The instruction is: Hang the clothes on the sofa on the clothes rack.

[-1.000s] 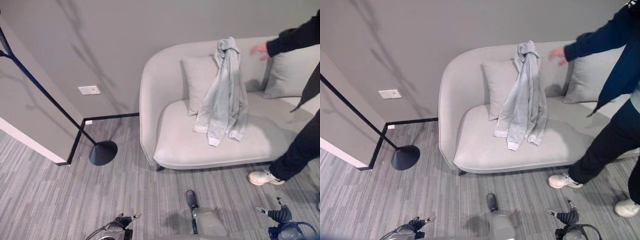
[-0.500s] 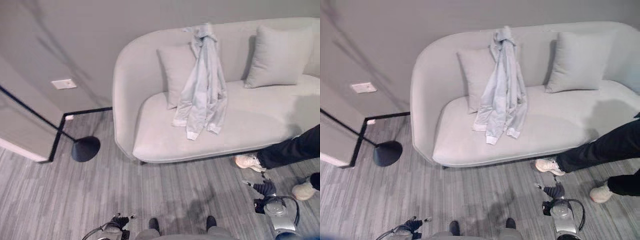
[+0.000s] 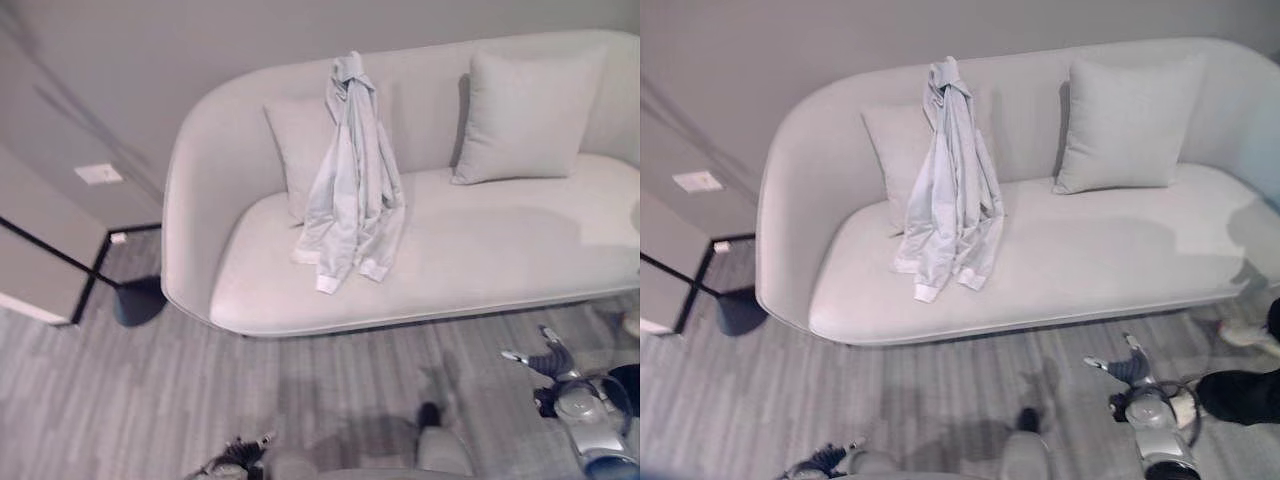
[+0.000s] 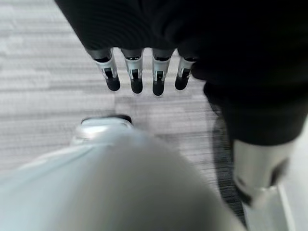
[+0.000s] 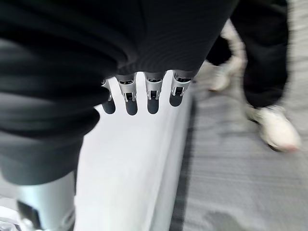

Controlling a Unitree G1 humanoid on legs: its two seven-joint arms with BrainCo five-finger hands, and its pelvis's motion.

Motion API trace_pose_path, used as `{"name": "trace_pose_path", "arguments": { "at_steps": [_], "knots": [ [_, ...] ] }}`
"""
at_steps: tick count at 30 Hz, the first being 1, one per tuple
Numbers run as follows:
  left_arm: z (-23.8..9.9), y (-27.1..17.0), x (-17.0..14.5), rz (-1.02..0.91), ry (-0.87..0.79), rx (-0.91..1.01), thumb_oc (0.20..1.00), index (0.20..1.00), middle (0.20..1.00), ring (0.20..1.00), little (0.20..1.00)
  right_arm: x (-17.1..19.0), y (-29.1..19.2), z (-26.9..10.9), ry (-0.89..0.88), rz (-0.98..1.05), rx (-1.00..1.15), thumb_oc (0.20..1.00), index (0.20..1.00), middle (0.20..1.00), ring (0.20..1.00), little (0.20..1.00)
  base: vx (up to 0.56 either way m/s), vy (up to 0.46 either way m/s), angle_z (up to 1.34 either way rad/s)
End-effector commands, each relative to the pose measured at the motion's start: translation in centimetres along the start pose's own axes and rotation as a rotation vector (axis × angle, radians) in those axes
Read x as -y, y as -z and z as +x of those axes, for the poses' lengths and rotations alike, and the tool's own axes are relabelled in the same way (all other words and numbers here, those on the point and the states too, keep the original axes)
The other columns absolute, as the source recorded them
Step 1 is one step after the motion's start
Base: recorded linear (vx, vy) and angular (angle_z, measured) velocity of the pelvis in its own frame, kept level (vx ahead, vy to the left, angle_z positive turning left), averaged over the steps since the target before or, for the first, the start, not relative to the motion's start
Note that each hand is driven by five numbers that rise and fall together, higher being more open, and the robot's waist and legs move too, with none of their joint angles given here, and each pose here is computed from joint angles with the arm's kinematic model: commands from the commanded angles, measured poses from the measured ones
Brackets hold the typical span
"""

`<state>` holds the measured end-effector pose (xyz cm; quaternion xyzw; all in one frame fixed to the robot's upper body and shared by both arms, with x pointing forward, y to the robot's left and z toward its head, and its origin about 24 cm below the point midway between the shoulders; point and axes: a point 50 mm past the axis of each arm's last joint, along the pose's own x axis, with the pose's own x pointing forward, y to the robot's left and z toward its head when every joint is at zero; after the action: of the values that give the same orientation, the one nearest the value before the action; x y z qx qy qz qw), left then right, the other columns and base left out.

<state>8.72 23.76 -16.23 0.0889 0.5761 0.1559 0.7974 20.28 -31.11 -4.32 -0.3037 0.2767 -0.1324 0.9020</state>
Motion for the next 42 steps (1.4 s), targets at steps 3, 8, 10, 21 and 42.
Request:
{"name": "trace_pose_path", "arguments": {
  "at_steps": [3, 8, 10, 21, 42],
  "knots": [
    [0.1, -2.9, 0.2, -0.063, 0.004, 0.101, 1.000, 1.000, 1.000, 1.000, 1.000, 1.0, -4.7, 0.9, 0.018, 0.016, 0.193, 1.000, 1.000, 1.000, 1.000, 1.000, 0.17, -0.194, 0.33],
    [-0.1, -0.7, 1.3, -0.118, 0.038, 0.020, 1.000, 1.000, 1.000, 1.000, 1.000, -0.4, -6.1, 1.8, 0.001, 0.019, 0.203, 1.000, 1.000, 1.000, 1.000, 1.000, 0.26, 0.016, 0.18],
    [-0.3, 0.8, 1.5, -0.109, 0.047, -0.035, 1.000, 1.000, 1.000, 1.000, 1.000, -1.4, -6.4, 2.1, -0.028, 0.042, 0.192, 1.000, 1.000, 1.000, 1.000, 1.000, 0.42, 0.177, -0.18],
    [-0.4, 1.8, 1.2, -0.037, 0.023, -0.054, 1.000, 1.000, 1.000, 1.000, 1.000, -5.2, -7.4, 3.1, -0.074, 0.116, 0.098, 1.000, 1.000, 1.000, 1.000, 1.000, 0.24, 0.253, -0.14],
    [-0.5, -7.8, 2.3, 0.099, -0.026, 0.287, 1.000, 1.000, 1.000, 1.000, 1.000, 6.0, -24.5, 6.3, 0.430, 0.248, 0.266, 1.000, 1.000, 1.000, 1.000, 1.000, -0.03, 0.107, 0.00]
  ]
}}
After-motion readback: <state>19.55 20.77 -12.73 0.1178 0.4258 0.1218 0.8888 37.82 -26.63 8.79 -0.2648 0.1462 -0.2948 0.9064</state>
